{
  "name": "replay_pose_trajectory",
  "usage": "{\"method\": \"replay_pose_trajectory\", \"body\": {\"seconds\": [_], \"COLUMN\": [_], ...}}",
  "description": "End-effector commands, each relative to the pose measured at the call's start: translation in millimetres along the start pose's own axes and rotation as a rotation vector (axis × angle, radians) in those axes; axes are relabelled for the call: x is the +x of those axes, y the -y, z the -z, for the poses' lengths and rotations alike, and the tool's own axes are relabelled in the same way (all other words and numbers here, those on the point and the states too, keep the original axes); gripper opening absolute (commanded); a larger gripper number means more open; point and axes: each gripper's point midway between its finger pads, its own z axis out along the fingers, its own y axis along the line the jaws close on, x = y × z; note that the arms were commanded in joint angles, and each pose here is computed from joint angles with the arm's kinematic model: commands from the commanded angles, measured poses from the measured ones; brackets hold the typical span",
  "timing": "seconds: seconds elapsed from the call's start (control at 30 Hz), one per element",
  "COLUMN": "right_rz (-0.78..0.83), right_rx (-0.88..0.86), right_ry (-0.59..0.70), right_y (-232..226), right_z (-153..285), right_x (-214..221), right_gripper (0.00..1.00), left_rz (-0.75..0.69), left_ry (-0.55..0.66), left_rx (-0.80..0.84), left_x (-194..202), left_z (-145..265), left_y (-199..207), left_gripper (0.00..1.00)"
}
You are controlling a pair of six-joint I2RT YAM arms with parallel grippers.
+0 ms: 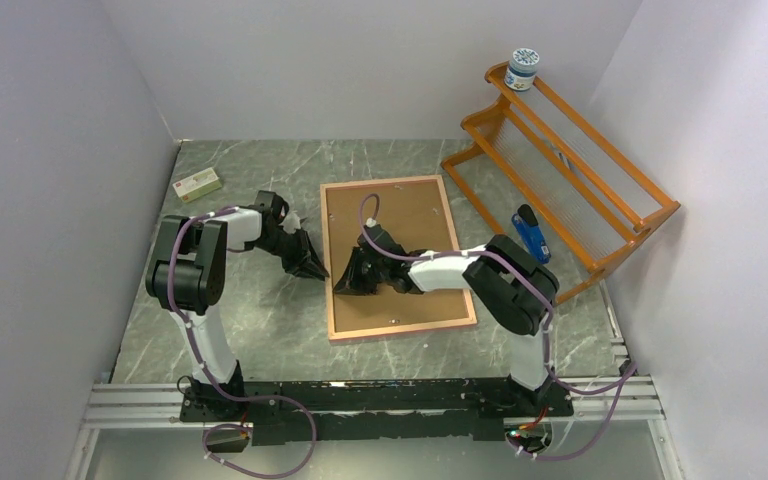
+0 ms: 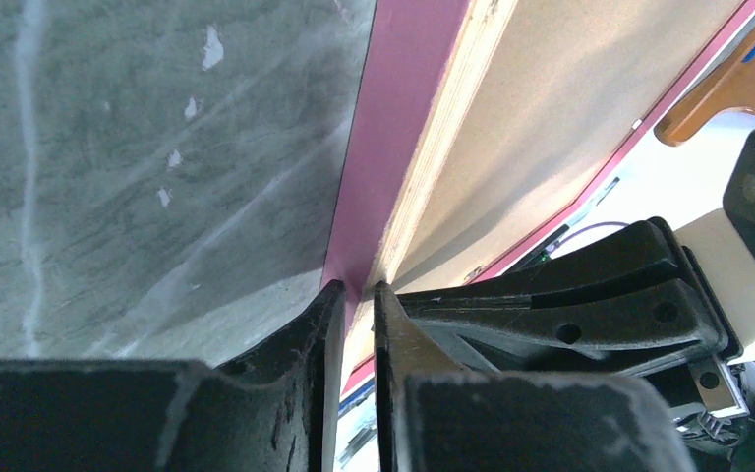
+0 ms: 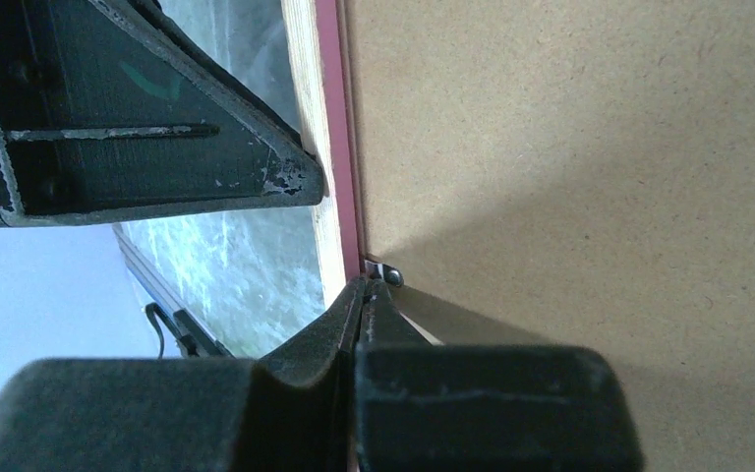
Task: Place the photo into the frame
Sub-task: Install the photo frame at the center of the board.
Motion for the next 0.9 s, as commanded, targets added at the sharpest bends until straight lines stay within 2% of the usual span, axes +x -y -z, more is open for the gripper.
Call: {"method": "replay_pose_trajectory", "body": {"seconds": [0.0,0.13,0.23,0.37,0.53,0.7,0.87], "right_rz": [0.076,0.12,0.118,0.092,0.049,0.093,0.16], "right_rx": [-0.018,-0.101,-0.132,-0.071,-0.019,-0.01,-0.053], "right_ry": [0.085,0.139,0.177,0.196,0.221,0.253,0.254], "right_y": [-7,-33,-47,-42,-27,-19,-32], "right_z": [8,38,57,59,51,33,8], "right_x": [-11,-21,-36,-62,-103,-147,-176], "right_gripper": [0.04,0.17,0.2,0.2,0.19,0.2,0.23], "left_rz": [0.015,-0.016,-0.03,-0.044,-0.045,-0.044,-0.038], "left_ry": [0.0,0.038,0.069,0.107,0.144,0.18,0.192], "left_rx": [-0.132,-0.108,-0.103,-0.115,-0.133,-0.171,-0.192], "left_x": [1,-10,-18,-30,-48,-71,-88], "left_z": [-10,-2,6,13,16,16,12], "left_y": [-25,-9,1,9,12,11,8], "left_gripper": [0.19,0.24,0.34,0.43,0.44,0.45,0.45]}}
